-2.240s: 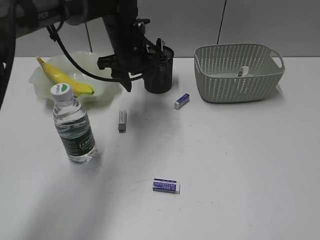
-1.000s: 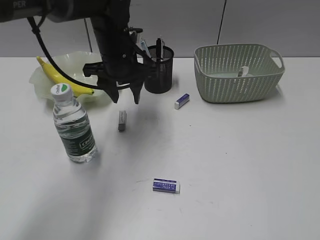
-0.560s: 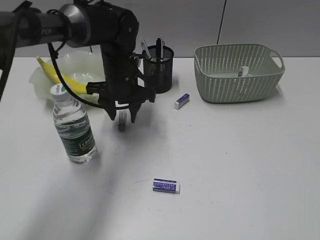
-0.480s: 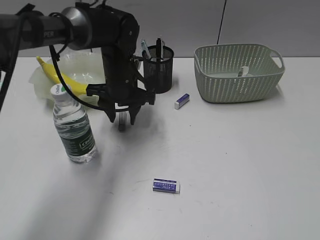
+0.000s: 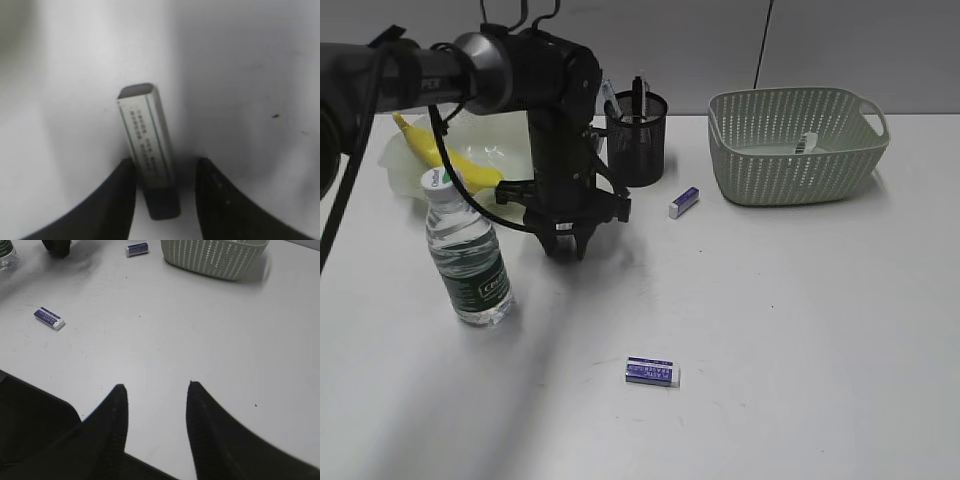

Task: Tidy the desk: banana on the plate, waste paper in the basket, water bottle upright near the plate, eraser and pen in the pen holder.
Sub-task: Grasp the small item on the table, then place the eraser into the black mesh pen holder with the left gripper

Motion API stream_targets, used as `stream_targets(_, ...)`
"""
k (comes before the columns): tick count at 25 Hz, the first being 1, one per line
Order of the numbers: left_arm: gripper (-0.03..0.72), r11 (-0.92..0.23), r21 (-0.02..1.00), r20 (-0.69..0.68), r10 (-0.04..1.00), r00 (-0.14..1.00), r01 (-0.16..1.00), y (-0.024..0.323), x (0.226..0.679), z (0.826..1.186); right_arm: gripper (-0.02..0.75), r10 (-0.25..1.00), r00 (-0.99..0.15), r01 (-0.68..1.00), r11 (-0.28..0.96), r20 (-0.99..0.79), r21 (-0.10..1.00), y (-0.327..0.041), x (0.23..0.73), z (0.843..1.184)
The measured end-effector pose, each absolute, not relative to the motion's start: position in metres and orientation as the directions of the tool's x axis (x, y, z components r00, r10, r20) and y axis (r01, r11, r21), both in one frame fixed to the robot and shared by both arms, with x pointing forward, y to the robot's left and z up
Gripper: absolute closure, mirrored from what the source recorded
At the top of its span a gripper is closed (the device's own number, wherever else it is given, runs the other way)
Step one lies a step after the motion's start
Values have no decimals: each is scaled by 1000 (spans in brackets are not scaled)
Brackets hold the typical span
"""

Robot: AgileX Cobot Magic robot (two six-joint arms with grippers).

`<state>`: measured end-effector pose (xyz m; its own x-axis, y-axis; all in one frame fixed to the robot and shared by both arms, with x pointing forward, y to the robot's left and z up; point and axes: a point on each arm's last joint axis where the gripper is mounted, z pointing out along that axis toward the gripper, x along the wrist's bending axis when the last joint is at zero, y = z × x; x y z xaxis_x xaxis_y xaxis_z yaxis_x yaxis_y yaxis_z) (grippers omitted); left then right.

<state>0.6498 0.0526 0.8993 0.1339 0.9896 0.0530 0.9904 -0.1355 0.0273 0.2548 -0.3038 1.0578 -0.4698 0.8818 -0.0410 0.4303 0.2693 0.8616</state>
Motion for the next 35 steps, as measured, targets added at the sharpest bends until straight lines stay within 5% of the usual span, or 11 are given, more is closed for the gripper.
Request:
stream_targets(4,405,-135,30,49,990,134,990,52,651,897,416,882,-470,430,269,-41,862,-304,255,1058)
stream_targets(8,554,-162,30,49,986,160,986,52,651,898,416,882,-470,430,269,-41,862,-304,255,1058)
stream_targets(12,549,-194,71,36,981,192,978,43,657,909,416,882,-470,430,269,-41,862,-304,255,1058)
stream_targets(24,549,-199,420,-95,961,261,886,12,668,1027,416,882,-470,430,269,-41,862,-304,255,1058)
stream_targets(35,549,-161,653,-134,937,323,740,-4,694,1022,416,882,-470,430,269,-41,862,-304,255,1058)
